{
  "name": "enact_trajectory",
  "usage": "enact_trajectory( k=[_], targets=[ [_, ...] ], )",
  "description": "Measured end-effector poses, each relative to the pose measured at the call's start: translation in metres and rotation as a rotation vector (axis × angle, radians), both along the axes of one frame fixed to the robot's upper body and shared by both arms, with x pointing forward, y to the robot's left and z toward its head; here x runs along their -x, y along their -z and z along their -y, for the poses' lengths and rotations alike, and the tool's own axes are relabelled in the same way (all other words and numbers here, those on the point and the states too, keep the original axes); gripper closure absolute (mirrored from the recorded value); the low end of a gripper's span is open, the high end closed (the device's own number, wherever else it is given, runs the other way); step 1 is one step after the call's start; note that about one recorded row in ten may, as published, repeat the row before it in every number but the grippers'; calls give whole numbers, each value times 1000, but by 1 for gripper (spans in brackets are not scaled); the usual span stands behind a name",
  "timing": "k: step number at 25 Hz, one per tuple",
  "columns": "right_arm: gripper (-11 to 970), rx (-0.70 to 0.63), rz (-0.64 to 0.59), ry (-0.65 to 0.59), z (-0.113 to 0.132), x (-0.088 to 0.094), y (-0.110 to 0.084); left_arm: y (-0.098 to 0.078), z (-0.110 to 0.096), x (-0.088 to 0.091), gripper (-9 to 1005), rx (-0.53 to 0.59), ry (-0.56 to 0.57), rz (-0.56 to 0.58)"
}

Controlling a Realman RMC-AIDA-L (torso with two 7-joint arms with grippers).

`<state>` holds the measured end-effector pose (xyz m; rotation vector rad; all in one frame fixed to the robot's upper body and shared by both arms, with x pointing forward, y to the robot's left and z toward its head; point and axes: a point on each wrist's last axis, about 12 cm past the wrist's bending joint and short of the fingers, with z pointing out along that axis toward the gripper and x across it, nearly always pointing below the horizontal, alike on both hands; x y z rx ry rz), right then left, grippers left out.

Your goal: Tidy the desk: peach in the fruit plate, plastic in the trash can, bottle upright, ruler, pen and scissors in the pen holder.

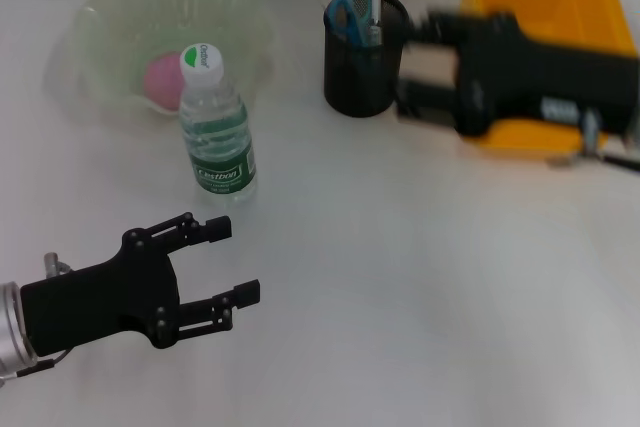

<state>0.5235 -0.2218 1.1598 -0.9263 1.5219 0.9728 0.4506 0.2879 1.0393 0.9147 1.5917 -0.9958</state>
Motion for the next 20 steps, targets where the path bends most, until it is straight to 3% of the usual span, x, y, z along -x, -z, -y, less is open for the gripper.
enact_trajectory(
  k=[5, 9, 14, 20],
  targets=[
    [280, 53, -9, -100, 29, 32, 43, -4, -1, -1, 191, 10, 21, 2],
    [255, 144, -107, -129, 39, 55, 76, -8, 1, -7, 191, 16, 49, 0],
    [196, 154, -124, -131, 42, 64, 92, -7, 12, -15, 191, -24, 106, -35],
    [117, 155, -134, -115, 46, 67, 96, -5, 14, -17, 191, -37, 107, -43]
  ],
)
